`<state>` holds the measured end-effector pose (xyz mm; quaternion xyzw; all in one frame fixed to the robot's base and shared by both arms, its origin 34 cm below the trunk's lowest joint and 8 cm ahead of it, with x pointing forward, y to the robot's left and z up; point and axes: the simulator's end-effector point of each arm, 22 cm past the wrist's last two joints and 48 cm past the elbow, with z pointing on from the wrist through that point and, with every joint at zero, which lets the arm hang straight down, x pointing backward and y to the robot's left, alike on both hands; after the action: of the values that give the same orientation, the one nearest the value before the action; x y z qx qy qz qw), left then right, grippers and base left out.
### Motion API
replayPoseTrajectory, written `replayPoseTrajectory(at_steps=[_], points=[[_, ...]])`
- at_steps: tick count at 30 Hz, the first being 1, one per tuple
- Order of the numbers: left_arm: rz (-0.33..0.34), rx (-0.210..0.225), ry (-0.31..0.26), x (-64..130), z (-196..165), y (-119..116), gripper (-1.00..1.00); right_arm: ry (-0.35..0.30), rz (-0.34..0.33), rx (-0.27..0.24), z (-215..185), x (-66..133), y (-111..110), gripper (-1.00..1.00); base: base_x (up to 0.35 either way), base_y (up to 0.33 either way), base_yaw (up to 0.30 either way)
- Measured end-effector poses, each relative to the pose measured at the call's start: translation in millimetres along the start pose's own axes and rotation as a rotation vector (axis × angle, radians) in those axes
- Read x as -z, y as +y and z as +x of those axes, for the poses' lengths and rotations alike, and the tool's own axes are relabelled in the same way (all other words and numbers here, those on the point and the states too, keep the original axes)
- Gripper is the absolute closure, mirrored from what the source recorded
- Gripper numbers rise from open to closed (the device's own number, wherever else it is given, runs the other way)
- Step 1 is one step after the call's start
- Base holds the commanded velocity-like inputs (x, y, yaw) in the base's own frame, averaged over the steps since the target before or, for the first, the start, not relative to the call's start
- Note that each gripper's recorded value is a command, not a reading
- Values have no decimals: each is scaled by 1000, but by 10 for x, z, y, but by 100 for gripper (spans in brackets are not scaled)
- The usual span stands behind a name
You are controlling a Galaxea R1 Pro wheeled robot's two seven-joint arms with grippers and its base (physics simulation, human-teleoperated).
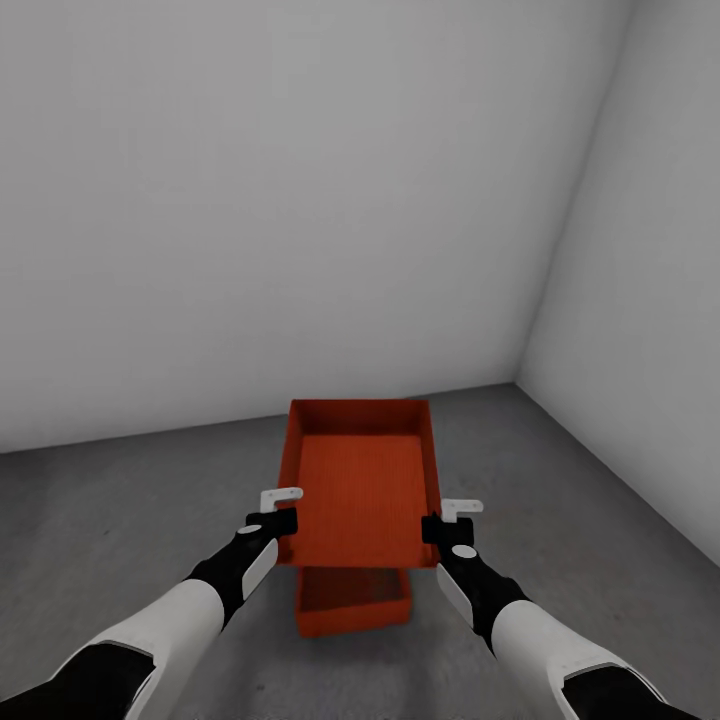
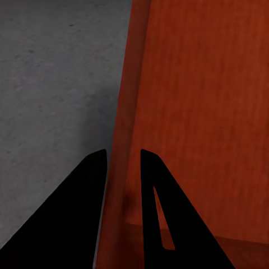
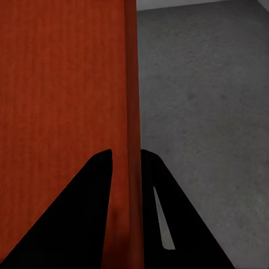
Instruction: Move the two storage containers from the living room to the garage. In the garage, place one container on the floor and stack the other container on top of it (either order is fine).
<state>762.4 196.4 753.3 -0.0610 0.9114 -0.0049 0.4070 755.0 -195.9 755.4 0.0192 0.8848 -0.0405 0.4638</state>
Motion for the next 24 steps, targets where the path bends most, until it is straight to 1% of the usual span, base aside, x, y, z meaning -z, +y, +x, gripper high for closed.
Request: replayPoseTrajectory(at_steps=[24], points=[[-5, -1, 39, -111, 227, 23, 100, 39, 0, 5, 234, -80, 10, 100, 0, 0, 0]])
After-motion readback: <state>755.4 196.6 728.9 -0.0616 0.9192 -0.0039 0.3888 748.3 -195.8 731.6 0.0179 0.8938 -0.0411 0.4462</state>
